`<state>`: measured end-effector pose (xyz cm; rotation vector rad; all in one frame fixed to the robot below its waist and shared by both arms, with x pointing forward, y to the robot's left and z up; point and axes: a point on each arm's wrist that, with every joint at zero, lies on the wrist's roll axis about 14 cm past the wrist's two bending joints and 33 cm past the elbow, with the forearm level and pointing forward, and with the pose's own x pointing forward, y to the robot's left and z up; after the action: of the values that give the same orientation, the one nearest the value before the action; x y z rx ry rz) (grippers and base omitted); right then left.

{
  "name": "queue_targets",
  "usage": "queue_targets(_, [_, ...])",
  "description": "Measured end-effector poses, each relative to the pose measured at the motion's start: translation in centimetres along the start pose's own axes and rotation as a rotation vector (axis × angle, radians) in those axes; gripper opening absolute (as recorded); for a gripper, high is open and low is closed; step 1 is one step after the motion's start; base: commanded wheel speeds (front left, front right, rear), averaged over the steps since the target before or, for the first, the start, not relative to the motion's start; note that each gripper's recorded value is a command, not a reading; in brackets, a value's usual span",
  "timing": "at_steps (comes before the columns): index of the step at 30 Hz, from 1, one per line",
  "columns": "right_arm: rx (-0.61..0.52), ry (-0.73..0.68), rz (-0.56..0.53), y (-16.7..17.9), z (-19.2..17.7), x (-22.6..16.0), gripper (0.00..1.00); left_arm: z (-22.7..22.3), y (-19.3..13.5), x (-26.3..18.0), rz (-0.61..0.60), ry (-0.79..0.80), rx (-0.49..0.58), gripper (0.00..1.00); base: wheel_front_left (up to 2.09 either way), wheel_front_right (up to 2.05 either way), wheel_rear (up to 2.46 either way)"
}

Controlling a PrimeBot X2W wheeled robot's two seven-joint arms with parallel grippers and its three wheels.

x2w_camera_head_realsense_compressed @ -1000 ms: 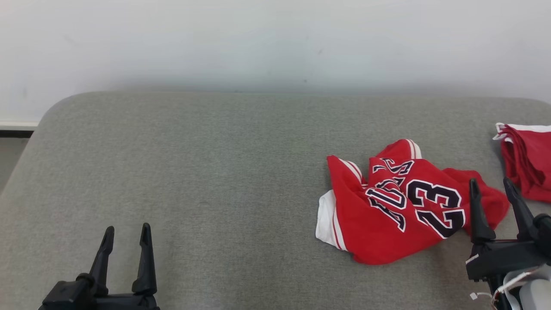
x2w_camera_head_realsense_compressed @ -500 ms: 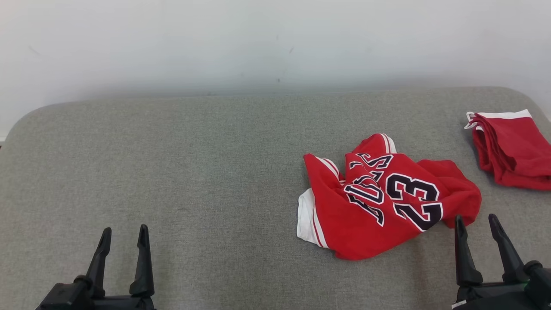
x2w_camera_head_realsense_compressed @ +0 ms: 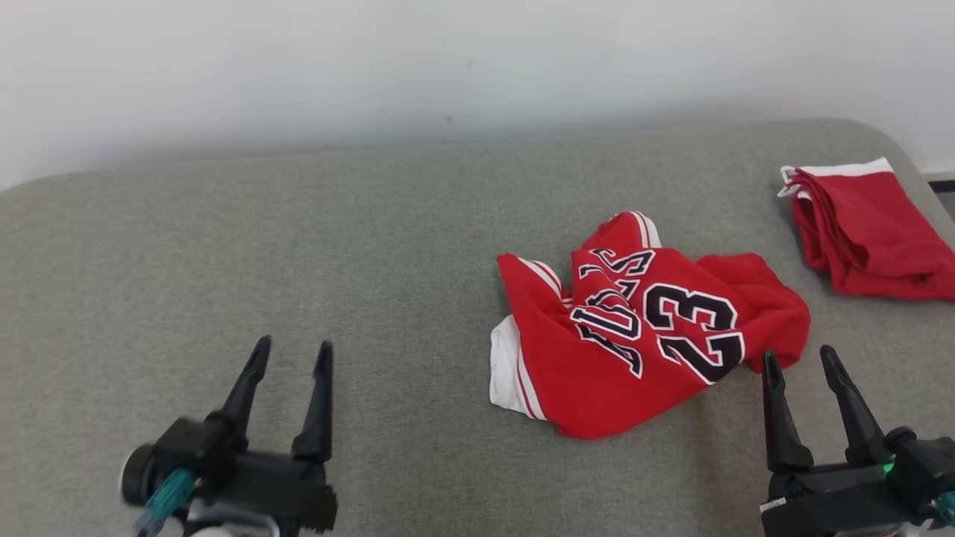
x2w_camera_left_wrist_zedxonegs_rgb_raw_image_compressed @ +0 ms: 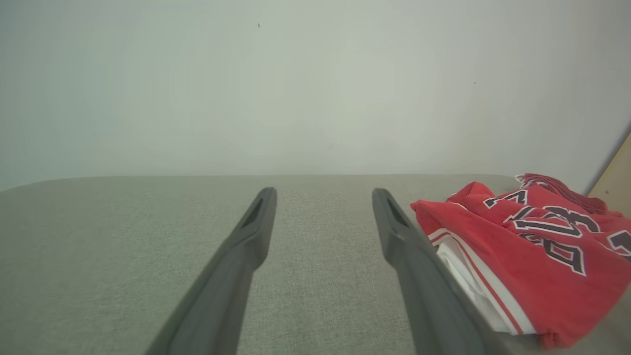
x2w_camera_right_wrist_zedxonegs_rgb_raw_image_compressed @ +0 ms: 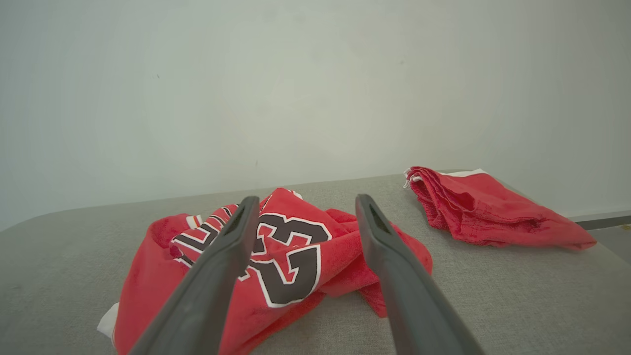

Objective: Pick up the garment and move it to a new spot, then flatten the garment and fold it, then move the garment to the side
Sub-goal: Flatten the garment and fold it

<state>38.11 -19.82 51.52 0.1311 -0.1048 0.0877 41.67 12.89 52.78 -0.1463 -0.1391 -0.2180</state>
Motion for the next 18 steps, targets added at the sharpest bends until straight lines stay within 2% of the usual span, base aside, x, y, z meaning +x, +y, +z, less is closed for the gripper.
queue_targets(5, [-0.001, 0.011, -0.044, -1.3, -0.4, 0.0, 1.0, -1.7, -4.3, 3.6, -0.171, 0.063, 0.002, 1.0, 0.0, 0.0, 0.0])
queue_targets(18, [0.003, 0.045, -0.178, -4.9, -1.4, -1.1, 1.0, -9.4, -10.9, 6.8, -0.441, 0.303, 0.048, 1.0, 0.0, 0.0, 0.0])
